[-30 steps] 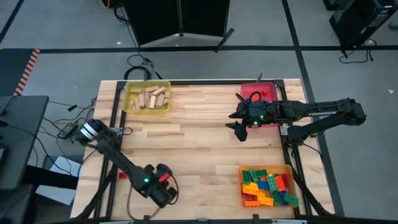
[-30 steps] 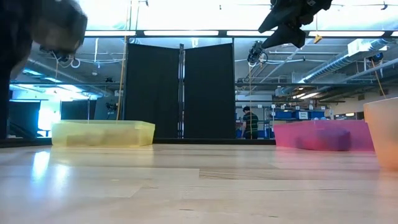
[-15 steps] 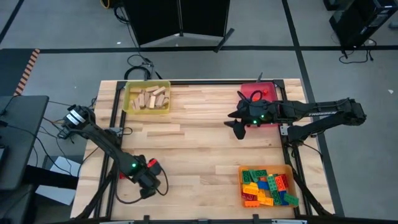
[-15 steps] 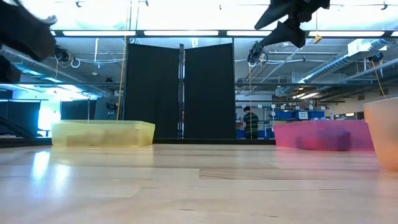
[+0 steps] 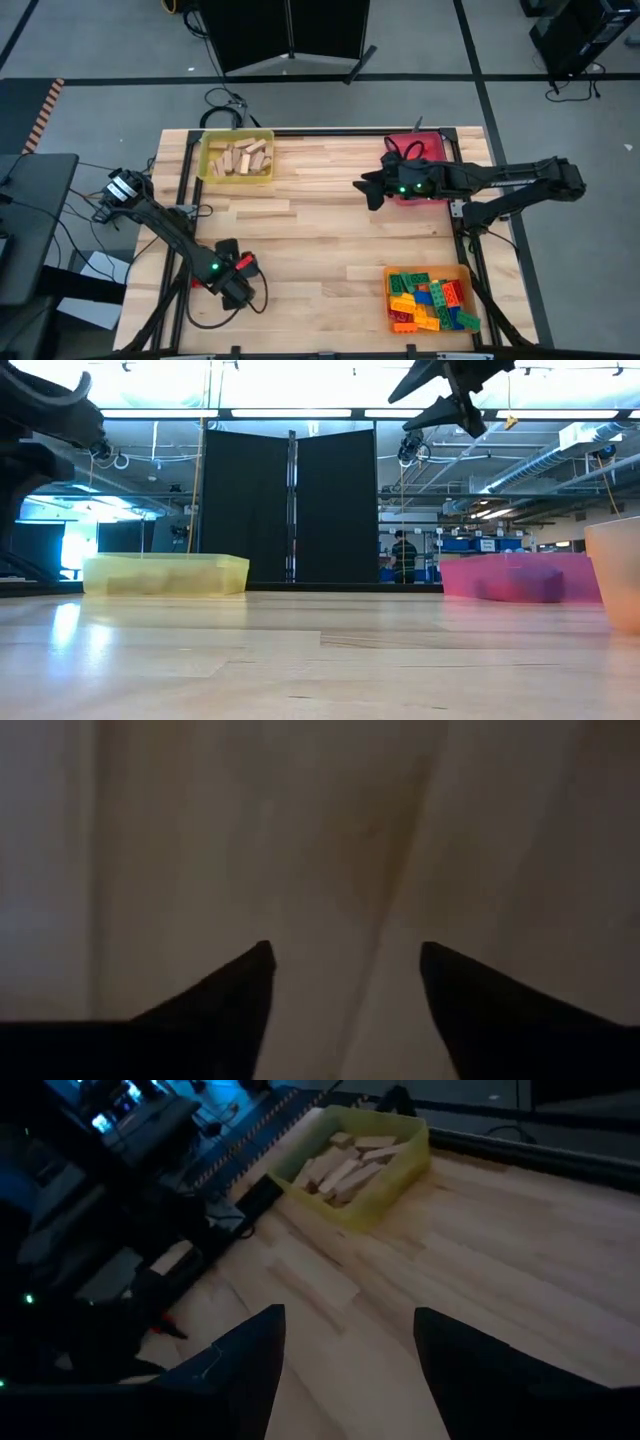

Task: Sort blocks by size

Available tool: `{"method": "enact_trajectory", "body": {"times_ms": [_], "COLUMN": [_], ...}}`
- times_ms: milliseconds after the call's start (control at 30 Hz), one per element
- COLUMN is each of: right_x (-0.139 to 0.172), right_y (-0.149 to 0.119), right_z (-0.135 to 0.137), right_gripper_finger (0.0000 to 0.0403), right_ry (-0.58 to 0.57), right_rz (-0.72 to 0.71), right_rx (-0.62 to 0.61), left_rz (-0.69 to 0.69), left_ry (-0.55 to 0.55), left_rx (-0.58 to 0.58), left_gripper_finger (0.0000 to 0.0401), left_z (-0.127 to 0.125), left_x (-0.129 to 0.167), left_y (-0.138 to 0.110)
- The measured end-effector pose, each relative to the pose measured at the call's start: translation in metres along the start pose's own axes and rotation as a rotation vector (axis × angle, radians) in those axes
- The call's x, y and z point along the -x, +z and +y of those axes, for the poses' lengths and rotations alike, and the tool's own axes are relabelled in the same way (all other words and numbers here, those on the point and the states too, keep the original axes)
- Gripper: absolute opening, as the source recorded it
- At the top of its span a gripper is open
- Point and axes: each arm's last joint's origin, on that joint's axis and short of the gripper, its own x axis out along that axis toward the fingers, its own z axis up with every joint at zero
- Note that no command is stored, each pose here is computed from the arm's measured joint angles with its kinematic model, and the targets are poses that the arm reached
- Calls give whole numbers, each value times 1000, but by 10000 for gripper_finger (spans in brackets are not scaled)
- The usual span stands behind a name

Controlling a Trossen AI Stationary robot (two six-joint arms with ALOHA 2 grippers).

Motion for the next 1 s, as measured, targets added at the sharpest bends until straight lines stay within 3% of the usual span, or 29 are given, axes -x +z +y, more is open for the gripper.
{"method": "enact_trajectory", "body": {"times_ms": [100, 200, 300, 567, 767, 1000], "right_x": [-9, -21, -36, -70, -79, -78], "right_y": [-3, -6, -11, -20, -22, -20], "right_z": [2, 4, 6, 14, 17, 18], "right_gripper_finger": [236, 234, 232, 231, 229, 228], "right_ry": [-5, -7, -8, 42, 88, 102], "right_rz": [3, 5, 6, -29, -25, -34], "right_rx": [-40, -79, -107, -159, -198, -217], "left_rz": [29, 71, 81, 193, 105, 172], "left_ry": [68, 170, 195, -65, -125, -89], "left_rx": [-14, 49, -19, -84, -134, -228], "left_gripper_finger": [288, 306, 309, 309, 309, 309], "left_z": [6, 12, 15, 40, 50, 57], "left_x": [0, 2, 0, -32, -16, -15], "left_y": [-4, -14, -26, -73, -76, -83]}}
